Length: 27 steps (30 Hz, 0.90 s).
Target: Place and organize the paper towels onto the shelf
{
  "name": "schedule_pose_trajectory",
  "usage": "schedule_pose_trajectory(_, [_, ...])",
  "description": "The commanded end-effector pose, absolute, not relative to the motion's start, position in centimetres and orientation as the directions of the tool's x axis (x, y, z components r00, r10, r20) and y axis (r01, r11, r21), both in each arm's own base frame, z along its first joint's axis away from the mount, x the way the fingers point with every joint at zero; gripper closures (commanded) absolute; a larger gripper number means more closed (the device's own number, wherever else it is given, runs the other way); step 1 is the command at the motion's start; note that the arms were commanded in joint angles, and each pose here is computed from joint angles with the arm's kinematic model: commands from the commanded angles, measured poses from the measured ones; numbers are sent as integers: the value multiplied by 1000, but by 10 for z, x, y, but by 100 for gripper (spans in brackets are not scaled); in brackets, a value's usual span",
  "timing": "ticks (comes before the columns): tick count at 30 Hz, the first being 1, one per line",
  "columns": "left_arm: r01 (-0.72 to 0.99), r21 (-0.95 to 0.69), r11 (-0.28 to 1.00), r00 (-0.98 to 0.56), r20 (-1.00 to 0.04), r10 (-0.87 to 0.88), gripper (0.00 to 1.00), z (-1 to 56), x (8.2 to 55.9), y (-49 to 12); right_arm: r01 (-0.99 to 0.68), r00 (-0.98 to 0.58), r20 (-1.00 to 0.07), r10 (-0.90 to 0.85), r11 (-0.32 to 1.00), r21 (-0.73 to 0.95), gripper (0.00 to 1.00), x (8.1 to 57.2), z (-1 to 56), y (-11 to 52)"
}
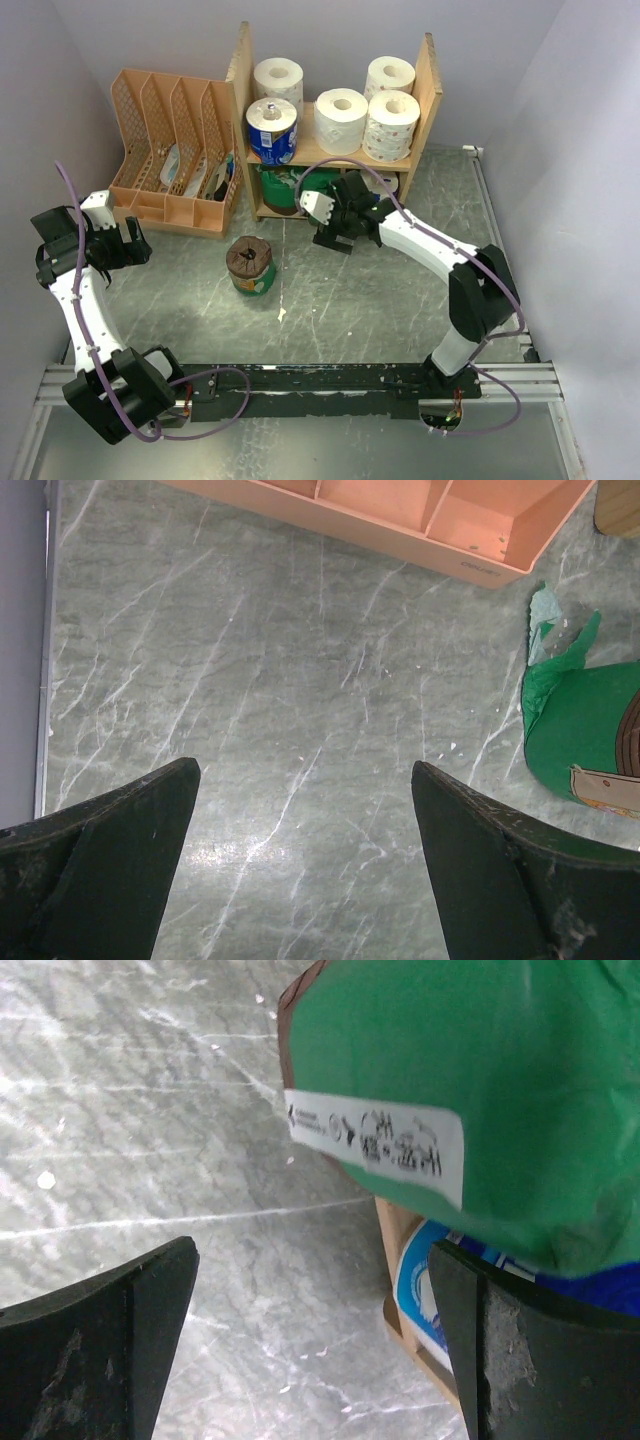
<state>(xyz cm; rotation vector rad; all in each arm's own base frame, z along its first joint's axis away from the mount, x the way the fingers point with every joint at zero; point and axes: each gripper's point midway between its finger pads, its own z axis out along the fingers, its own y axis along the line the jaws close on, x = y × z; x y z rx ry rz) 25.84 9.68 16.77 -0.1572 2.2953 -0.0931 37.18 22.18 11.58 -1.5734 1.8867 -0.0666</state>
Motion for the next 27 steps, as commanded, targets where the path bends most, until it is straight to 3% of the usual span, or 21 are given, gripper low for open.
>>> schedule_pose_trajectory(1, [-81,-120,989,-661,-737,-144,0,165,258,97,-880,-33,-462,-886,244,-407,0,347,139,213])
schedule_pose_trajectory(10, [-77,-119,990,-659,-739,-140,0,166,258,97,-968,-4,-505,-863,130,-215,0,289,148,231])
schedule_pose_trajectory(17, [-84,-119,989,-666,-731,-145,0,164,258,98,-972,116,-483,-868,1,-236,0,261,134,280])
schedule_pose_trajectory(27, [-93,-109,990,-656,-741,-143,0,166,257,99,-895,91,-499,-862,149,-421,0,325,116,297])
